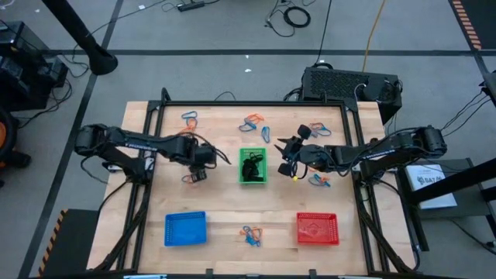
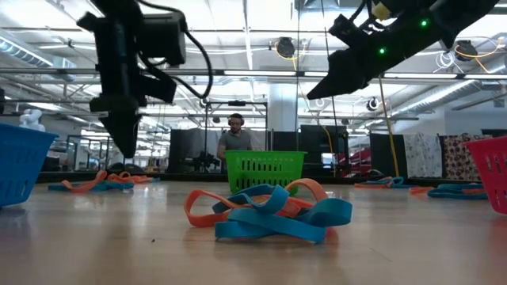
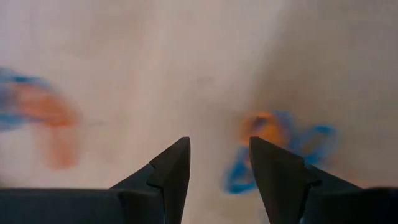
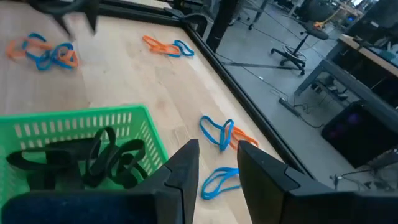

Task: Sort rubber bands into baskets
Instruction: Put the orange rubber band into the blue bin

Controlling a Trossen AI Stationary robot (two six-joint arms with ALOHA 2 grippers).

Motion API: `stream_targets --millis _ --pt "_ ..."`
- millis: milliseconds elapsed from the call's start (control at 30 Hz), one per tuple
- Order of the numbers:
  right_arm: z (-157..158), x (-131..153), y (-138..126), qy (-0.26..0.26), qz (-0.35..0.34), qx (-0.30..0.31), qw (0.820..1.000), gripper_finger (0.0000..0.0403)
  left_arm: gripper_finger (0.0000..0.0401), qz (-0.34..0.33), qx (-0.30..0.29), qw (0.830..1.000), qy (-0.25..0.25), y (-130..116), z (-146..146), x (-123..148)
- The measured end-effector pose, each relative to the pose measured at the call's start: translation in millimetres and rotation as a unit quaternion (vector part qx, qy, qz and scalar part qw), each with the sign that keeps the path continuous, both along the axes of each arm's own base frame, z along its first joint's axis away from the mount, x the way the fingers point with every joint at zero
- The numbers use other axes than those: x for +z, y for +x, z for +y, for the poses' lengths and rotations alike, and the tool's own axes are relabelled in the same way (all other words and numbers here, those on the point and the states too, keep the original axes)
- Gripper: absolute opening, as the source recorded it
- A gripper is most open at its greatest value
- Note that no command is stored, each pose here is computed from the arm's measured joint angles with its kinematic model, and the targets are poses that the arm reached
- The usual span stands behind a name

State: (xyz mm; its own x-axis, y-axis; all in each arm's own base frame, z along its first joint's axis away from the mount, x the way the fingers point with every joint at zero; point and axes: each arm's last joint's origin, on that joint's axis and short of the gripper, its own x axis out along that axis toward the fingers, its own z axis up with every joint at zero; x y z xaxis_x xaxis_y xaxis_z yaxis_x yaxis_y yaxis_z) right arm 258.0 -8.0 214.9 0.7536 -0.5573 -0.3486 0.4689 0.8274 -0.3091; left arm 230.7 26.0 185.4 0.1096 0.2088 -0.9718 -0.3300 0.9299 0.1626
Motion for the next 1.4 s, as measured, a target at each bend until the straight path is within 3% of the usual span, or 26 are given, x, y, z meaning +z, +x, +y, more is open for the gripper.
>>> stream_targets --millis 100,600,933,1067,1267,1400 --pt "0 0 0 0.001 -0.001 0.000 1.000 0.0102 0.0173 -0.015 -0.002 0.999 -0.044 2 4 -1" --pt "0 -2 -1 0.001 0.014 -0.001 1.000 0.0102 0.0173 0.008 0.016 0.996 -0.091 4 13 -13" --pt "0 -5 -3 0.011 0.022 -0.006 1.000 0.0102 0.0170 0.036 -0.002 0.995 -0.094 11 14 -30" --pt "0 -5 -3 0.013 0.021 -0.007 1.000 0.0102 0.0132 0.038 -0.016 0.995 -0.087 12 15 -31" --pt "0 -5 -3 0.016 0.019 -0.009 1.000 0.0102 0.0016 0.040 -0.028 0.996 -0.070 12 16 -31" --pt "0 -5 -3 0.016 0.019 -0.009 1.000 0.0102 0.0011 0.044 -0.029 0.998 -0.034 11 18 -28"
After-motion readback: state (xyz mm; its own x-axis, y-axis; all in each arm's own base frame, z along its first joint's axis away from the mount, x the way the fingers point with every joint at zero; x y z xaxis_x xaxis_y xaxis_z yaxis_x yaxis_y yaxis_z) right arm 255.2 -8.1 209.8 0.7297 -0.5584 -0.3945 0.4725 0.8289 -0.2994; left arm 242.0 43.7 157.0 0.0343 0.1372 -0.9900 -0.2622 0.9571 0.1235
